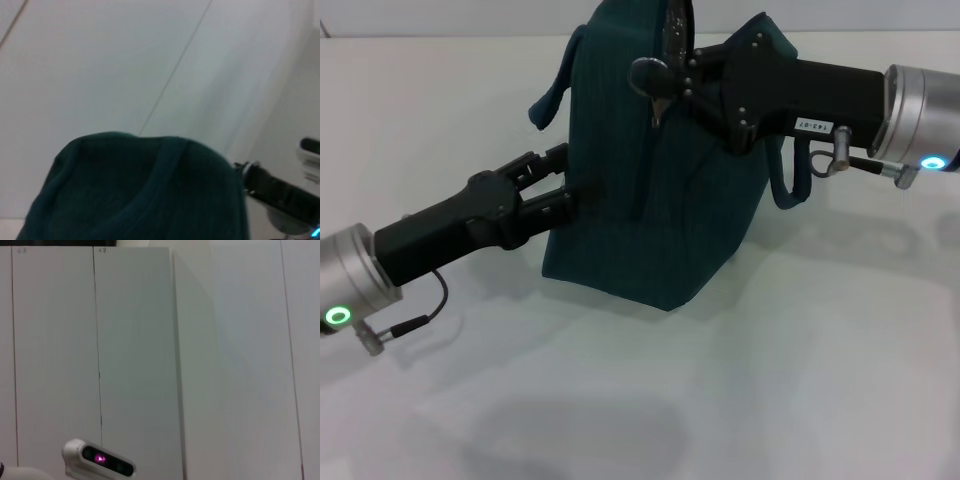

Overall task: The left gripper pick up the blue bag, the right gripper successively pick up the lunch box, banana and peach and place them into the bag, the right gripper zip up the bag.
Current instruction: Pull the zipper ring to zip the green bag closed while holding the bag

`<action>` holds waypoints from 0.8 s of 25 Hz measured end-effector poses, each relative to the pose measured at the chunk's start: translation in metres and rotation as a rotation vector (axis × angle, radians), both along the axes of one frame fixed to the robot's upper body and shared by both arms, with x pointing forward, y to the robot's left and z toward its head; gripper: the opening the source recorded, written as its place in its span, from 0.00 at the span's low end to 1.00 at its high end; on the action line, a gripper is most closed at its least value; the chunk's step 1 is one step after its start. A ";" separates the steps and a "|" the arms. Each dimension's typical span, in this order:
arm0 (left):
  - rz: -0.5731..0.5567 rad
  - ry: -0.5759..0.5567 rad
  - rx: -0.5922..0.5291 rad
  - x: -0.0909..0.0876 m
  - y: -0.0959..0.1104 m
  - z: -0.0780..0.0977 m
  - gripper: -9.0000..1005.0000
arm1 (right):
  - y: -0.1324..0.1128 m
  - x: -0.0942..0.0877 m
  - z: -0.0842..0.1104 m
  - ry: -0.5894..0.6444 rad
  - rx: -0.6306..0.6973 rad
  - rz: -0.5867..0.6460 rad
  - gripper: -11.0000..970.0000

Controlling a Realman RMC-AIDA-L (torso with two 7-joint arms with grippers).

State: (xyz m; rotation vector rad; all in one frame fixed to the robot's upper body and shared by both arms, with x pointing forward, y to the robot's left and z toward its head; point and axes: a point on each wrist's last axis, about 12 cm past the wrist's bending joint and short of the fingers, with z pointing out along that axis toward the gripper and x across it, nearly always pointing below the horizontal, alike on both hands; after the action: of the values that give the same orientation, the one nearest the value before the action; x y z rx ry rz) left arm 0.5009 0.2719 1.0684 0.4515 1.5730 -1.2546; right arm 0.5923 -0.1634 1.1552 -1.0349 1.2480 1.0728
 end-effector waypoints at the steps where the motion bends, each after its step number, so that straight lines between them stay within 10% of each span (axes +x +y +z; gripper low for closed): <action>1: 0.010 0.010 0.005 0.001 0.000 -0.002 0.83 | 0.000 0.000 0.000 0.000 0.000 0.000 0.02; 20: 0.043 0.044 0.032 -0.002 -0.001 -0.013 0.42 | -0.006 -0.003 -0.003 0.026 0.029 -0.017 0.02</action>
State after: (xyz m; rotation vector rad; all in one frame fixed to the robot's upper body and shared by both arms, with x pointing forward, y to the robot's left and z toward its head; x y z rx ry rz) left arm 0.4986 0.2711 1.0557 0.4110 1.6334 -1.2151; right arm 0.5890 -0.1693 1.1523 -0.9896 1.2567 1.0910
